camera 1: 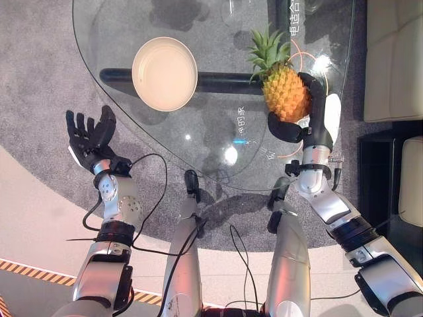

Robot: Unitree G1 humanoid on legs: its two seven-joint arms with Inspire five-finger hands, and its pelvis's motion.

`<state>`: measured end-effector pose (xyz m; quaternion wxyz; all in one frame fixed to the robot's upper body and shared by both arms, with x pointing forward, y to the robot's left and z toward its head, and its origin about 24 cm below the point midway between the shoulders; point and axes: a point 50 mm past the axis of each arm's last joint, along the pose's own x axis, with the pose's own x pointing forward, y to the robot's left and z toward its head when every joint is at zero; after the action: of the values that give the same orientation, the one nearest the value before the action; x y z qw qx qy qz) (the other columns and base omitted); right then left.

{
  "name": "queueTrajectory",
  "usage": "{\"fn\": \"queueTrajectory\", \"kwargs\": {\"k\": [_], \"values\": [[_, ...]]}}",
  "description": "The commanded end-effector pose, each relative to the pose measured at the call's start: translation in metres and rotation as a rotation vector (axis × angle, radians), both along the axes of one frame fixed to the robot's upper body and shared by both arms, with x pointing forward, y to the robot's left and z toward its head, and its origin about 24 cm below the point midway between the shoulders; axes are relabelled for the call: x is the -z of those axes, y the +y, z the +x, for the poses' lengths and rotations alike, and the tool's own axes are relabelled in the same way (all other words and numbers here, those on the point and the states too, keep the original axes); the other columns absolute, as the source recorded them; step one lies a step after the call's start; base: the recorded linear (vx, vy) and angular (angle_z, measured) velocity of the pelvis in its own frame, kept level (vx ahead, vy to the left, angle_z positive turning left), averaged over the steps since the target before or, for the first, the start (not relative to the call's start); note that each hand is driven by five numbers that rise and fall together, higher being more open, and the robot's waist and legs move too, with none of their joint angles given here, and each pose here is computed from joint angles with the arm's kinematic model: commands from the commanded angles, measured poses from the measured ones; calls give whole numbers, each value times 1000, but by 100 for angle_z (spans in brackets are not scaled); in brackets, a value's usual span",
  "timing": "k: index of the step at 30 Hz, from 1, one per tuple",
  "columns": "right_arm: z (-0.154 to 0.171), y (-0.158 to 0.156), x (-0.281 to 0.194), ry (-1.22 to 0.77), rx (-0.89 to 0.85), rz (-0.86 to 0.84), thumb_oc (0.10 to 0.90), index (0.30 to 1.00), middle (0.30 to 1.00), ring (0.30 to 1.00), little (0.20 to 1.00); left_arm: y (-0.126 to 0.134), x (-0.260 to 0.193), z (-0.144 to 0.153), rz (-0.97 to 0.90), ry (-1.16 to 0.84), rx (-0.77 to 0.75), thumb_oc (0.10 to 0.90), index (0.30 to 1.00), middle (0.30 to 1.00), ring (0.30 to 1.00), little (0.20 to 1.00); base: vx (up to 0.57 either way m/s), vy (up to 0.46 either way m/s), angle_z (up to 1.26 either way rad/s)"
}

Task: Pick up the fruit to the plate

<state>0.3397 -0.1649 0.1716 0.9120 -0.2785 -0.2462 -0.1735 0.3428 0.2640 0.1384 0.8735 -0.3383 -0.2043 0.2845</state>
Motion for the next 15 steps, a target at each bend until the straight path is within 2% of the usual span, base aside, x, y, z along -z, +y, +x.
{"fn": "queueTrajectory", "kwargs": {"k": [1,7,9,15], "values": [[-21,14,-75,-393,-132,-48,100,300,300,300,200,12,-52,-10,152,-230,-76,800,900,900,900,900,0,0,0],[-27,23,-87,-460,-172,-52,100,300,300,300,200,-22,-74,-8,220,-339,86,800,900,900,900,900,-4,-5,0],[-30,27,-92,-486,-197,-56,100,300,300,300,200,-39,-87,-8,266,-390,183,800,900,900,900,900,0,0,0],[-32,32,-99,-509,-224,-63,100,300,300,300,200,-63,-99,-7,332,-428,338,800,900,900,900,900,0,0,0]]}}
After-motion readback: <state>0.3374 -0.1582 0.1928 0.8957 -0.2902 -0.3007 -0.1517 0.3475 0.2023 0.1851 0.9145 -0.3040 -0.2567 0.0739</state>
